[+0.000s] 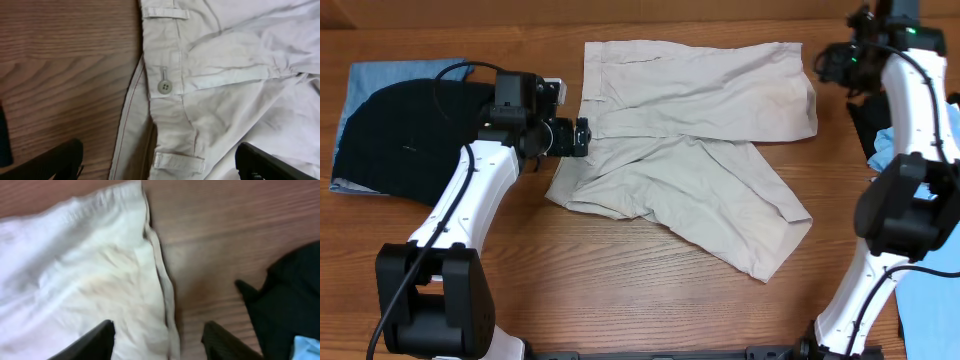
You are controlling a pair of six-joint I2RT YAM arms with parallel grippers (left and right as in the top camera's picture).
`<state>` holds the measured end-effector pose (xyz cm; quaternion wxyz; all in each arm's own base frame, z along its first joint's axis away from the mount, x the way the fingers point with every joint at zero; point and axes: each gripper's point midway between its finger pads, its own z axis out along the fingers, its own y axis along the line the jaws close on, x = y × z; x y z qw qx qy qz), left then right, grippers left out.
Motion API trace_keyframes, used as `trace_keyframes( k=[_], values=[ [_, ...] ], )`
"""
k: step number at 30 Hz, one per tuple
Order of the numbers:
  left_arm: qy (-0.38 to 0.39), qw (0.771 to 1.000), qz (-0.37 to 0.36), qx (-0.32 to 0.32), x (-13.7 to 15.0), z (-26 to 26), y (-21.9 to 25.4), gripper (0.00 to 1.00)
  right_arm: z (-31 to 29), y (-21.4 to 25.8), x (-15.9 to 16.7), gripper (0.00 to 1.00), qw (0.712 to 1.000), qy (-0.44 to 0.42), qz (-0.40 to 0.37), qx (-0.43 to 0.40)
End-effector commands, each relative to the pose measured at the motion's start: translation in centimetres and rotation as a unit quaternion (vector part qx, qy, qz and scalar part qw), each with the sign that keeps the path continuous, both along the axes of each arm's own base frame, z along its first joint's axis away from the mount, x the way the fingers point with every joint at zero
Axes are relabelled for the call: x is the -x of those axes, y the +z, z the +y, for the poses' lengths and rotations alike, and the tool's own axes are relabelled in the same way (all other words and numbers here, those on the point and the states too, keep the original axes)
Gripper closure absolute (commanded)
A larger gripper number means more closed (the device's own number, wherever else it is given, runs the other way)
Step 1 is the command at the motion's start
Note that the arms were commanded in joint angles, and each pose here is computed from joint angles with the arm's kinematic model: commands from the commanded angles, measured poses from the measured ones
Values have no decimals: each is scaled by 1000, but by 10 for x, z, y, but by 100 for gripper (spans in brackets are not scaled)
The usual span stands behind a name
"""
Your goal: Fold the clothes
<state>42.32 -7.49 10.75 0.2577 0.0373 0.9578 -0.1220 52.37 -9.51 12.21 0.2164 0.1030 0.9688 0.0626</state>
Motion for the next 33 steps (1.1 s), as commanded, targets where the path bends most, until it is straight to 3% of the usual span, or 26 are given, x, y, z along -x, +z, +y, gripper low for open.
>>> trace_keyframes(
  k=[1,4,7,12,21,25,29,33],
  values=[
    [26,999,-13,-21,-4,9,14,0,17,-18,10,52,996,56,7,-68],
    [35,999,-8,-24,-3,11,13,0,26,-32,14,60,993,87,7,-77],
    [37,999,-9,-27,-3,12,13,0,34,-46,11,59,992,99,2,-74],
    [37,999,-1,-28,0,12,11,0,26,-73,10,51,994,96,-6,-43],
    [36,999,5,-28,3,13,9,0,19,-106,8,49,995,90,-28,-20],
    [36,999,6,-29,3,13,9,0,19,-99,4,54,995,89,-37,-21],
    [36,999,7,-29,3,13,9,0,31,-67,-7,53,992,95,-64,-56],
    [36,999,8,-29,4,13,8,0,30,-66,-8,53,992,87,-64,-57]
  ],
)
